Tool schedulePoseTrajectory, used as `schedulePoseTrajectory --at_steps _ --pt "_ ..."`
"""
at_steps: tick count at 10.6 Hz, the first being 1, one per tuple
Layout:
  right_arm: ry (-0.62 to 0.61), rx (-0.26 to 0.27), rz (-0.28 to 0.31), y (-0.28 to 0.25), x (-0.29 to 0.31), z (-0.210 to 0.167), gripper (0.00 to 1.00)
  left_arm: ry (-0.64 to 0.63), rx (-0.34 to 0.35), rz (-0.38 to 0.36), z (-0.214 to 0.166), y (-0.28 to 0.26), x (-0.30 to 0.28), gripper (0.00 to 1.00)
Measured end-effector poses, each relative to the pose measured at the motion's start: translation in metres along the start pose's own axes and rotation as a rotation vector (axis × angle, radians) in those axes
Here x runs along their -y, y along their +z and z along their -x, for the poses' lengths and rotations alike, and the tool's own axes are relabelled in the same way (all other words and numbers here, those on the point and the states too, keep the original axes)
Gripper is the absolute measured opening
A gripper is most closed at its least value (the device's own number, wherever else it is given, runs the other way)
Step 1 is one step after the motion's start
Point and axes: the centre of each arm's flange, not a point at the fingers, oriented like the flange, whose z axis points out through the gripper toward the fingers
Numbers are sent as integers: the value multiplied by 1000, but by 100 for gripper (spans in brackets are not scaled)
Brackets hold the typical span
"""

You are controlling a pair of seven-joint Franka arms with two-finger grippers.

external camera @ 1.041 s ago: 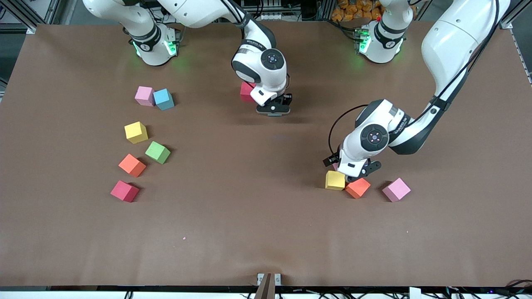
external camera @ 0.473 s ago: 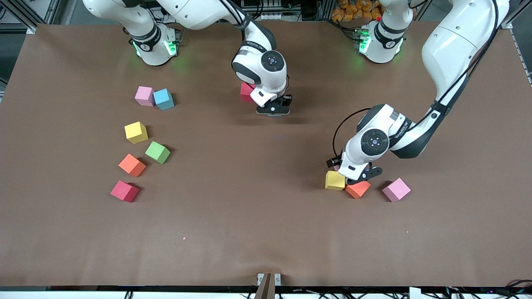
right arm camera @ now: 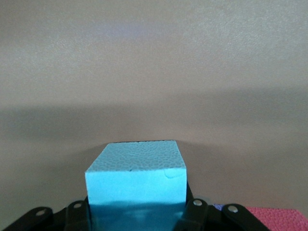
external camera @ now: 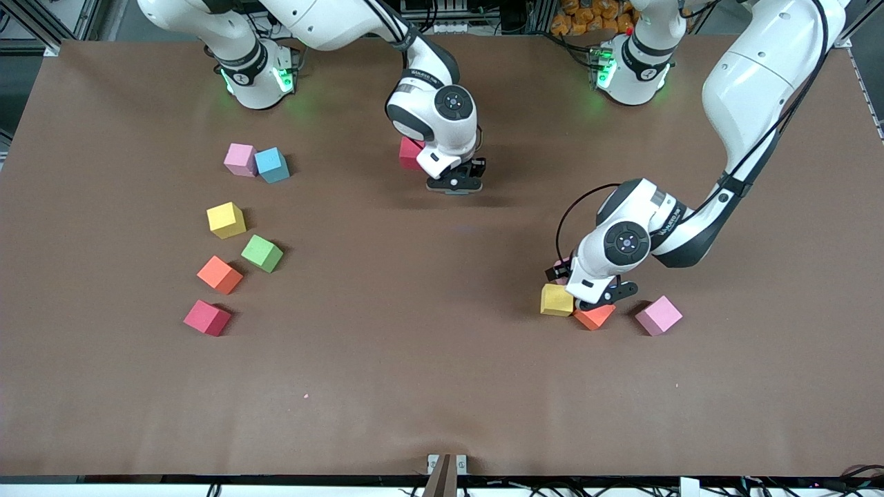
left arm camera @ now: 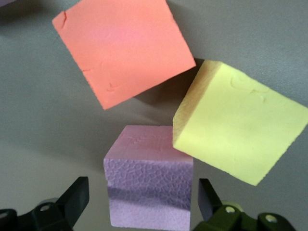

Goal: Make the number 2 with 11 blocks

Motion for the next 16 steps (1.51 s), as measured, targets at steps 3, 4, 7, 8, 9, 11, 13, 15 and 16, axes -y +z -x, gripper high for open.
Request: schedulePoseTrajectory --at_steps 3,4,7,8,9,11,13,15,16 --pt "-1 -1 0 0 0 0 99 -1 0 2 -1 0 0 88" --pt "-1 -2 -1 -1 0 0 100 -3 -6 7 -3 -4 -1 74" --pt "7 -29 -28 -20 6 -11 100 7 -24 20 -2 -13 -12 57" --pt "13 -45 -31 -35 6 -17 100 14 -27 21 1 -15 -16 54" --pt "17 -64 -26 -55 3 -24 100 23 -29 21 4 -15 -21 54" --pt "-15 -101 -4 -106 -14 -43 100 45 -32 21 14 -16 -33 54" --pt "-141 -97 75 -147 -54 -69 100 70 -34 16 36 -15 -54 54" --pt "-263 -81 118 -158 -107 -100 100 109 -37 10 72 -14 -85 54" --pt "-310 -68 130 -158 -137 -118 100 138 -40 6 92 -13 -101 54"
